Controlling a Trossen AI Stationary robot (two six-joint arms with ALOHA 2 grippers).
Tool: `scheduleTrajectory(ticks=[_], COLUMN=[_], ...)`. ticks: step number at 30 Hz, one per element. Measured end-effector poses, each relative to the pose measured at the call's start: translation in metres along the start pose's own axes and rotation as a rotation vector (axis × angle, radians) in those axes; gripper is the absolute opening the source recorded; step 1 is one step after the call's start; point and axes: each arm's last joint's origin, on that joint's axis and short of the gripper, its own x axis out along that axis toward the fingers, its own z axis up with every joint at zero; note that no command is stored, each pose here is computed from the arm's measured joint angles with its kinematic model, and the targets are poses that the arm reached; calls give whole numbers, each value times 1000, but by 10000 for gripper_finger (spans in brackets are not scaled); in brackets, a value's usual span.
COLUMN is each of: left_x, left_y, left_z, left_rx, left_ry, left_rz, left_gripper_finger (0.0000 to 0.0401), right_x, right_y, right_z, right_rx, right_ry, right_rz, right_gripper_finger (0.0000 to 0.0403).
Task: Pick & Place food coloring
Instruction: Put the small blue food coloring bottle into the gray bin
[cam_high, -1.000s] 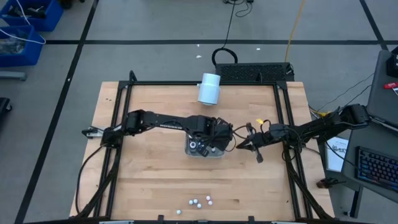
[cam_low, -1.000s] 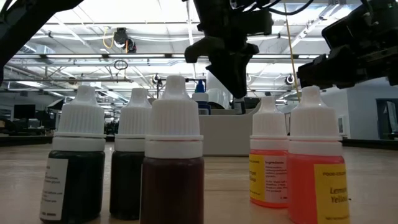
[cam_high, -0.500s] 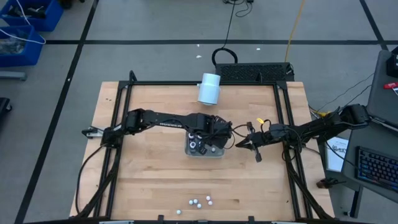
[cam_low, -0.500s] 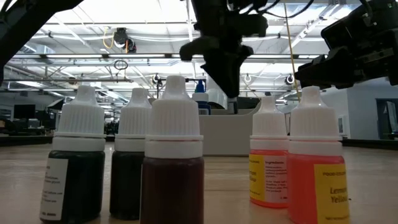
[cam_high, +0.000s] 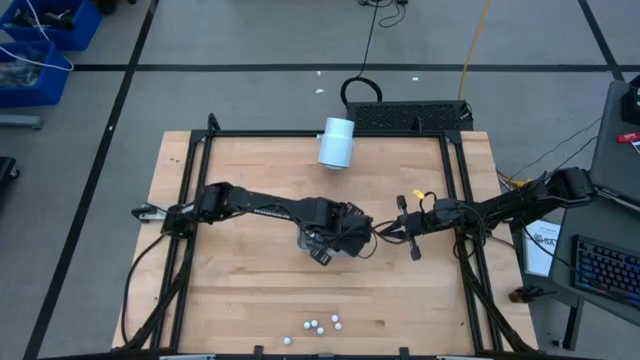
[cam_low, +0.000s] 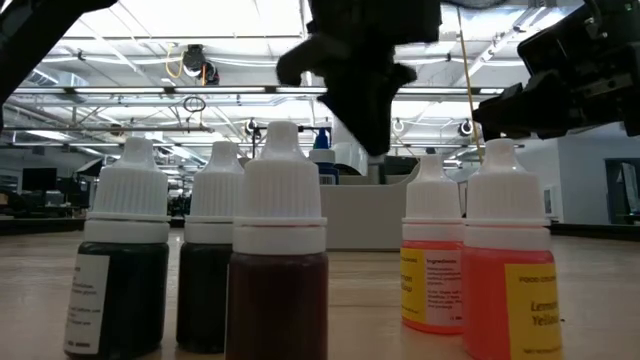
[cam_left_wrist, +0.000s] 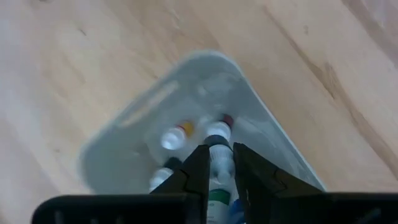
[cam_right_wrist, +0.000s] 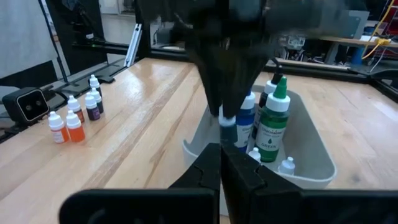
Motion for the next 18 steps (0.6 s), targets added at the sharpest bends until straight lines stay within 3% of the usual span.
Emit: scheduleTrajectory(ticks=[18], left_x=[37], left_y=[-8], left_z=[-1], left_rx=[-76], left_ry=[81], left_rz=[-57], left_gripper_finger=[53], right_x=[0], right_y=[0], right_z=[0], right_rx=[1], right_ry=[4], right_rz=[1], right_gripper_finger=[0])
